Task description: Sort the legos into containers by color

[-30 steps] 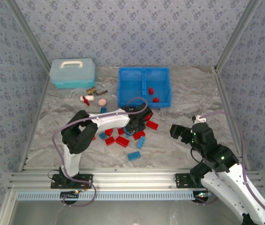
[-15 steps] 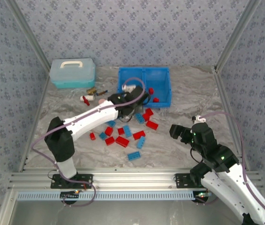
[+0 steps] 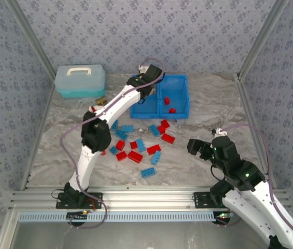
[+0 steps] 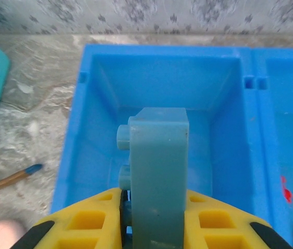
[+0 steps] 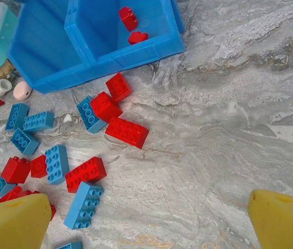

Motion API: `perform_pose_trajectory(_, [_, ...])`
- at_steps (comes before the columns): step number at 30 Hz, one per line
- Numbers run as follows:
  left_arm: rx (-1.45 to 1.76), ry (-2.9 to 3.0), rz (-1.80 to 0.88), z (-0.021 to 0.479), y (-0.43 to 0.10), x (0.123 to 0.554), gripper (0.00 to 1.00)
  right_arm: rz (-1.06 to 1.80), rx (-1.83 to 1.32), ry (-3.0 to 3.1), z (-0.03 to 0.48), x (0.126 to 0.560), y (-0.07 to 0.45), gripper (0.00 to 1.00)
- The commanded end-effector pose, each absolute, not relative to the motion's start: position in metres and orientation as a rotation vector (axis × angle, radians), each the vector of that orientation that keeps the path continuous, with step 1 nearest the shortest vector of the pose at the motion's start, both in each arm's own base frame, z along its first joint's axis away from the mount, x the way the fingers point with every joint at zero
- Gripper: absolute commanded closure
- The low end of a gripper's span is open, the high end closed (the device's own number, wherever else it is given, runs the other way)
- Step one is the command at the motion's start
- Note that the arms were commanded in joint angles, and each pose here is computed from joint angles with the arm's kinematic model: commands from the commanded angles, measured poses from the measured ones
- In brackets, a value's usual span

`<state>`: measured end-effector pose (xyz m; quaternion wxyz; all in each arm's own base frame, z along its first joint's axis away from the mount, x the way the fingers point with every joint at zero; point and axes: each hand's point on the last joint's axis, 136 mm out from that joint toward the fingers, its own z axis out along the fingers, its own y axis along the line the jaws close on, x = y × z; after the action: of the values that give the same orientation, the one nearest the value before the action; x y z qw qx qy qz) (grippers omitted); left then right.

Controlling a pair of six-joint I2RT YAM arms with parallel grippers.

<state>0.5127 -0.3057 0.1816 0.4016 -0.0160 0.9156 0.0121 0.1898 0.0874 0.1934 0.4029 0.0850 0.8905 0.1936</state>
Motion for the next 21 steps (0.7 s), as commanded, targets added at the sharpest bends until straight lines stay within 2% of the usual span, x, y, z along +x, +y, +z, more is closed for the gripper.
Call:
perform_pose_trajectory(1, [-0.012, 2.347, 0.036, 0.169, -0.307, 0.523, 0.8, 0.521, 0.213, 2.249, 0.205, 0.183, 0.088, 0.0])
perform_pose_trajectory(6, [-0.045, 2.405, 0.02, 0.14, -0.31, 0.523, 0.69, 0.515, 0.211, 2.269, 0.206, 0.178, 0.086, 0.0])
perform_pose_trajectory(10, [-0.044, 2.41, 0.027, 0.145, -0.309, 0.517, 0.58, 0.555, 0.212, 2.264, 0.209, 0.178, 0.092, 0.0])
perform_pose_trajectory(16, [-0.036, 2.326, -0.052, 0.216, -0.311, 0.499, 0.54, 0.569, 0.211, 2.245, 0.214, 0.18, 0.095, 0.0])
perform_pose_trajectory(21, [-0.006, 2.246, -0.143, 0.278, -0.308, 0.452, 0.53, 0.562, 0.219, 2.24, 0.214, 0.182, 0.095, 0.0])
